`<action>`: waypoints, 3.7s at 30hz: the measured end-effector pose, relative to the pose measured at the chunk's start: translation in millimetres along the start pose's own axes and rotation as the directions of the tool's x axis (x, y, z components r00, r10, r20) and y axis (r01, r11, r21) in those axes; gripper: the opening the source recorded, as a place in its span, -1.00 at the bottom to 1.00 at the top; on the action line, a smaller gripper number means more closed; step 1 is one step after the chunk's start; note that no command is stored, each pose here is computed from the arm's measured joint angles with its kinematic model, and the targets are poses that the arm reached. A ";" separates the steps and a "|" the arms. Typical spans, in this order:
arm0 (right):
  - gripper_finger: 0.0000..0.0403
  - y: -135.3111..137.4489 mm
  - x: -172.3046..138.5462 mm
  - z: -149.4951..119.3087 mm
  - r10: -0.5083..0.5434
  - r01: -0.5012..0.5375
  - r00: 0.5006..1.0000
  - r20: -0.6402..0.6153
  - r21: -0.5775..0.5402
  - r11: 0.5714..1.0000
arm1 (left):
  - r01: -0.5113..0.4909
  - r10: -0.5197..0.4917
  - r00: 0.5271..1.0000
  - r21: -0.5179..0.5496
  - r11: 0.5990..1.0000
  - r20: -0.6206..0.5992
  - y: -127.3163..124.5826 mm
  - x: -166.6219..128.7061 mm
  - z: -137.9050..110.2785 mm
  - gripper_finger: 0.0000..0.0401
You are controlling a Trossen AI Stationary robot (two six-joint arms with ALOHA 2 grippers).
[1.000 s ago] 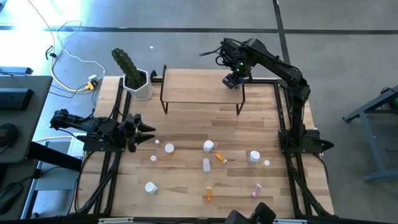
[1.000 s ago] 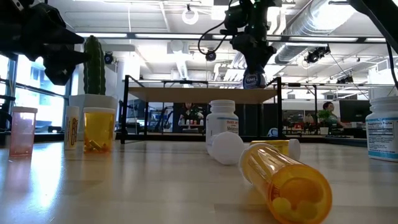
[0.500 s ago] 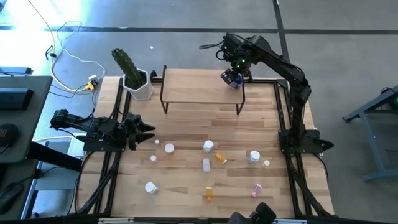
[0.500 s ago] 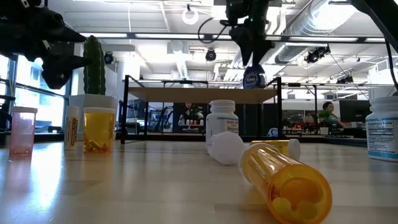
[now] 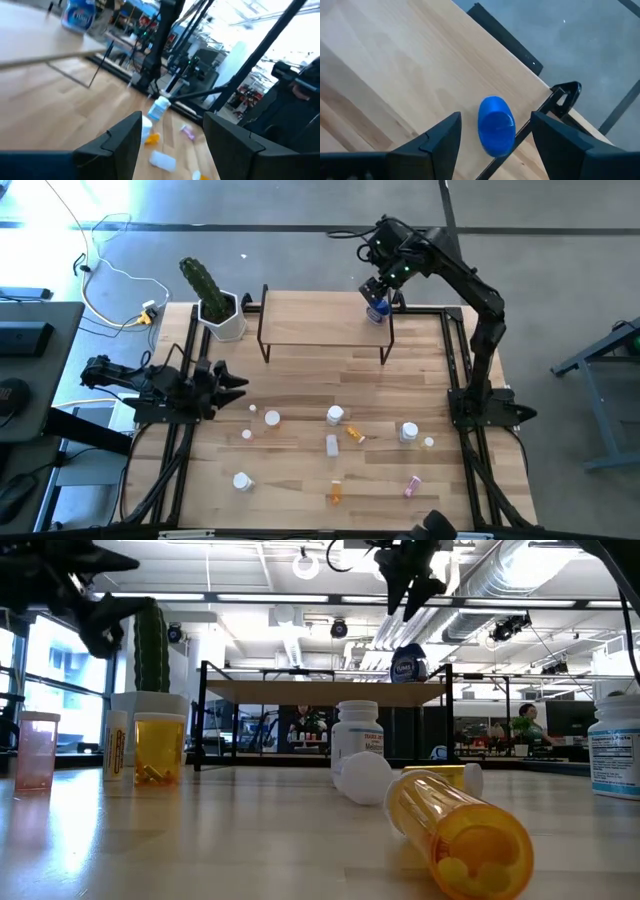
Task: Pick and place medicine bottles onto shelf by color
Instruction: Put the light yellow pill bottle on the shelf
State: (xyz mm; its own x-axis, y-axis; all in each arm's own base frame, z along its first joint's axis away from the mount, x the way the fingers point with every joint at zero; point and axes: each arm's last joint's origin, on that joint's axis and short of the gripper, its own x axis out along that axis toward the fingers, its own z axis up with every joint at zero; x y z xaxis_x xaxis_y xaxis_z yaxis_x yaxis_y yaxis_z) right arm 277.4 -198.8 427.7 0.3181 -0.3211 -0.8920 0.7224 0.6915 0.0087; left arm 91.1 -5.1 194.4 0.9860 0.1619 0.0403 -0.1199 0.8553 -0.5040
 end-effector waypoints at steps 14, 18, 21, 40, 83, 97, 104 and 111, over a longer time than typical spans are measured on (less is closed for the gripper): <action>0.14 1.9 -23.9 -5.0 0.021 -0.018 0.997 0.080 -0.030 0.999 | -0.073 0.148 0.970 0.347 0.935 -0.195 -17.5 -0.7 32.6 0.00; 0.14 -0.5 -39.2 -11.2 0.031 -0.029 0.993 0.114 -0.024 0.999 | -0.075 0.199 0.934 0.383 0.921 -0.296 -21.2 4.1 35.0 0.00; 0.14 -2.3 -49.4 -15.6 0.036 -0.033 0.990 0.137 -0.023 0.999 | -0.065 0.233 0.897 0.409 0.910 -0.375 -22.0 10.3 31.0 0.00; 0.14 -6.2 -71.0 -26.9 0.047 -0.044 0.983 0.180 -0.021 0.999 | -0.021 0.363 0.685 0.481 0.876 -0.632 -14.9 41.4 -6.9 0.00; 0.14 -6.2 -70.9 -26.9 0.046 -0.043 0.983 0.179 -0.021 0.999 | -0.138 0.530 0.494 0.540 0.830 -0.689 -2.0 63.0 -41.0 -0.15; 0.14 -6.2 -70.7 -26.8 0.046 -0.043 0.983 0.179 -0.021 0.999 | -0.129 0.530 0.493 0.545 0.828 -0.689 -2.0 63.0 -41.0 -0.64; 0.14 -6.3 -70.7 -26.8 0.045 -0.043 0.983 0.179 -0.020 0.999 | -0.129 0.528 0.496 0.542 0.830 -0.690 -2.2 63.3 -41.0 -0.62; 0.14 -6.2 -70.7 -26.8 0.045 -0.043 0.983 0.179 -0.017 0.999 | -0.159 0.476 0.533 0.470 0.868 -0.699 -5.5 65.6 -38.7 -0.61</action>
State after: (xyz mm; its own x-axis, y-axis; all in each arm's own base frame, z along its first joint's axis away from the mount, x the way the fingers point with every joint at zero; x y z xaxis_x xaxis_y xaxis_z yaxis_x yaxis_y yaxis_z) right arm 233.9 -163.1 478.6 0.4554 -0.4001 -0.7953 0.6975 0.7155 0.0395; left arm 160.9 -18.3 166.4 0.5497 0.1496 -0.8219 -0.3155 0.9482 -0.0384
